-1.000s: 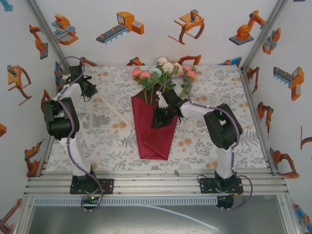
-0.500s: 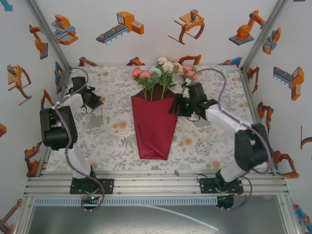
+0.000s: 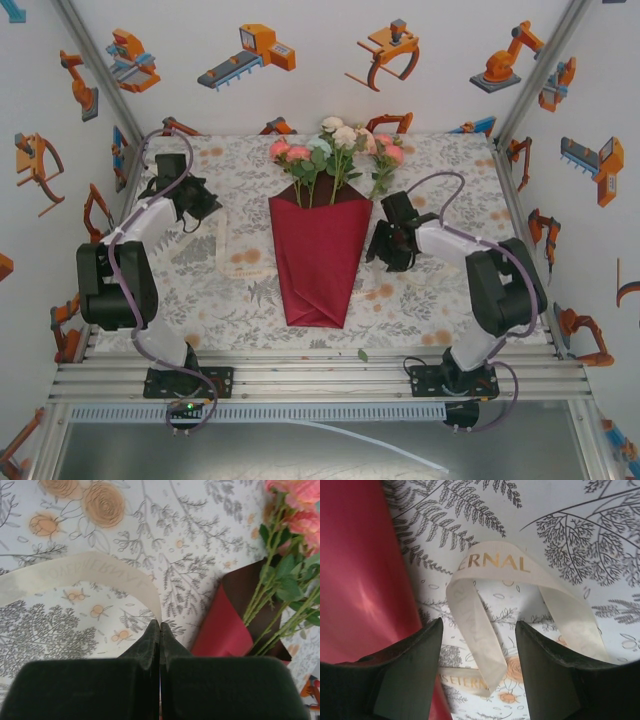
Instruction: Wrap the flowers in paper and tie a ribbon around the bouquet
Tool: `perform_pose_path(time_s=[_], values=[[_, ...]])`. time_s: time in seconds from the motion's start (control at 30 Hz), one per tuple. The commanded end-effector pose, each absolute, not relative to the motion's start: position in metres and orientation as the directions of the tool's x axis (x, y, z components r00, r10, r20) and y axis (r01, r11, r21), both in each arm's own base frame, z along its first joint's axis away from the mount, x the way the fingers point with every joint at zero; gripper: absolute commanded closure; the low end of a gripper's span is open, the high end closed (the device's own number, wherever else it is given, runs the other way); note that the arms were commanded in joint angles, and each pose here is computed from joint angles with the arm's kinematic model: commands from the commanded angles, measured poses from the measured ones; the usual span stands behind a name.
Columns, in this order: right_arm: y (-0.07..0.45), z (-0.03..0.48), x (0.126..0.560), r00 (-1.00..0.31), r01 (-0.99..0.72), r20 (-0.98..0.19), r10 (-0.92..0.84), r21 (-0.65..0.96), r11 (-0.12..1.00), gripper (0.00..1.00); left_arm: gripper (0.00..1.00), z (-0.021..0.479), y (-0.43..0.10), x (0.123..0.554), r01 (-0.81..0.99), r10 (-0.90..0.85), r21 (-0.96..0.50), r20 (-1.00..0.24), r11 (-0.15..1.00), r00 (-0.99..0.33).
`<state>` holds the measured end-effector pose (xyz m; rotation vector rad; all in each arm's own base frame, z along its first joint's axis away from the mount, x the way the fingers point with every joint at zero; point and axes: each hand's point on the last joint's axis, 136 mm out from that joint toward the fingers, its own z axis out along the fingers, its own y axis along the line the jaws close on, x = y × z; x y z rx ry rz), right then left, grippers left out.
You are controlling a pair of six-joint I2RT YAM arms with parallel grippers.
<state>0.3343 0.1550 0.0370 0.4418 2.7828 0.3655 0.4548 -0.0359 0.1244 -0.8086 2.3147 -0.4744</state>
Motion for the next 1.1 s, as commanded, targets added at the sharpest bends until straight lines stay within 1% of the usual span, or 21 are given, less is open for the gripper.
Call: perform_pose_path(time_s=[0.0,0.13,0.2,0.23,0.27,0.3,0.33,0.37,0.4,0.5,0.53,0.6,0.63,0.7,0.77,0.8,0.83,0.87,0.9,0.97,1.07], values=[[0.156,0.056,0.368,-0.858,0.281,-0.349,0.377,0.295,0.913,0.42,1.0,0.127,-0.03,0.44,-0.426,-0.626,-0.469,-0.466,0.774,-0.625],[0.141,0.036,0.375,-0.852,0.316,-0.373,0.366,0.191,0.929,0.44,1.0,0.13,-0.029,0.437,-0.423,-0.624,-0.467,-0.474,0.777,-0.621],[0.132,0.032,0.381,-0.841,0.332,-0.404,0.36,0.142,0.933,0.47,1.0,0.132,-0.028,0.437,-0.423,-0.624,-0.468,-0.476,0.776,-0.619],[0.125,0.032,0.384,-0.83,0.345,-0.427,0.358,0.112,0.932,0.51,1.0,0.131,-0.027,0.436,-0.426,-0.627,-0.469,-0.471,0.774,-0.62],[0.118,0.033,0.386,-0.821,0.357,-0.443,0.361,0.097,0.929,0.58,1.0,0.132,-0.027,0.435,-0.427,-0.63,-0.472,-0.47,0.771,-0.619],[0.113,0.036,0.388,-0.813,0.365,-0.451,0.367,0.095,0.926,0.67,1.0,0.133,-0.026,0.434,-0.427,-0.632,-0.475,-0.468,0.77,-0.618],[0.11,0.042,0.392,-0.804,0.364,-0.466,0.37,0.108,0.925,0.84,1.0,0.133,-0.026,0.433,-0.427,-0.633,-0.477,-0.467,0.768,-0.618],[0.107,0.052,0.395,-0.795,0.355,-0.484,0.367,0.119,0.927,0.96,1.0,0.134,-0.027,0.431,-0.424,-0.632,-0.48,-0.466,0.768,-0.619],[0.106,0.064,0.398,-0.784,0.343,-0.508,0.357,0.126,0.931,1.0,1.0,0.134,-0.027,0.429,-0.423,-0.633,-0.482,-0.463,0.767,-0.62],[0.116,0.12,0.405,-0.726,0.239,-0.616,0.307,0.193,0.952,1.0,1.0,0.136,-0.03,0.419,-0.415,-0.637,-0.498,-0.456,0.761,-0.621],[0.131,0.14,0.405,-0.704,0.165,-0.652,0.28,0.234,0.958,1.0,1.0,0.136,-0.031,0.415,-0.413,-0.637,-0.501,-0.455,0.761,-0.622],[0.176,0.176,0.404,-0.667,-0.038,-0.719,0.197,0.297,0.954,1.0,1.0,0.137,-0.031,0.407,-0.41,-0.636,-0.502,-0.457,0.761,-0.622],[0.211,0.194,0.4,-0.651,-0.171,-0.747,0.136,0.319,0.932,1.0,1.0,0.136,-0.032,0.403,-0.408,-0.635,-0.502,-0.458,0.762,-0.622],[0.287,0.221,0.386,-0.6,-0.436,-0.8,-0.017,0.309,0.845,1.0,1.0,0.133,-0.033,0.396,-0.409,-0.633,-0.501,-0.45,0.763,-0.63],[0.378,0.228,0.356,-0.535,-0.687,-0.822,-0.195,0.29,0.666,1.0,1.0,0.129,-0.036,0.39,-0.406,-0.63,-0.501,-0.444,0.764,-0.638],[0.411,0.224,0.339,-0.514,-0.767,-0.816,-0.264,0.3,0.567,0.98,1.0,0.127,-0.037,0.388,-0.406,-0.628,-0.5,-0.442,0.765,-0.64],[0.442,0.207,0.322,-0.495,-0.83,-0.792,-0.357,0.31,0.463,0.8,1.0,0.125,-0.038,0.385,-0.406,-0.627,-0.498,-0.443,0.766,-0.641],[0.456,0.187,0.316,-0.503,-0.842,-0.743,-0.442,0.304,0.447,0.6,1.0,0.124,-0.04,0.382,-0.405,-0.626,-0.497,-0.442,0.767,-0.643],[0.458,0.168,0.315,-0.526,-0.833,-0.687,-0.502,0.297,0.468,0.53,1.0,0.122,-0.039,0.379,-0.408,-0.626,-0.495,-0.44,0.767,-0.643],[0.454,0.15,0.312,-0.56,-0.821,-0.616,-0.554,0.327,0.467,0.47,1.0,0.121,-0.04,0.372,-0.407,-0.622,-0.49,-0.442,0.771,-0.646],[0.446,0.155,0.306,-0.553,-0.829,-0.629,-0.546,0.35,0.436,0.38,1.0,0.119,-0.038,0.363,-0.406,-0.608,-0.469,-0.455,0.785,-0.65]])
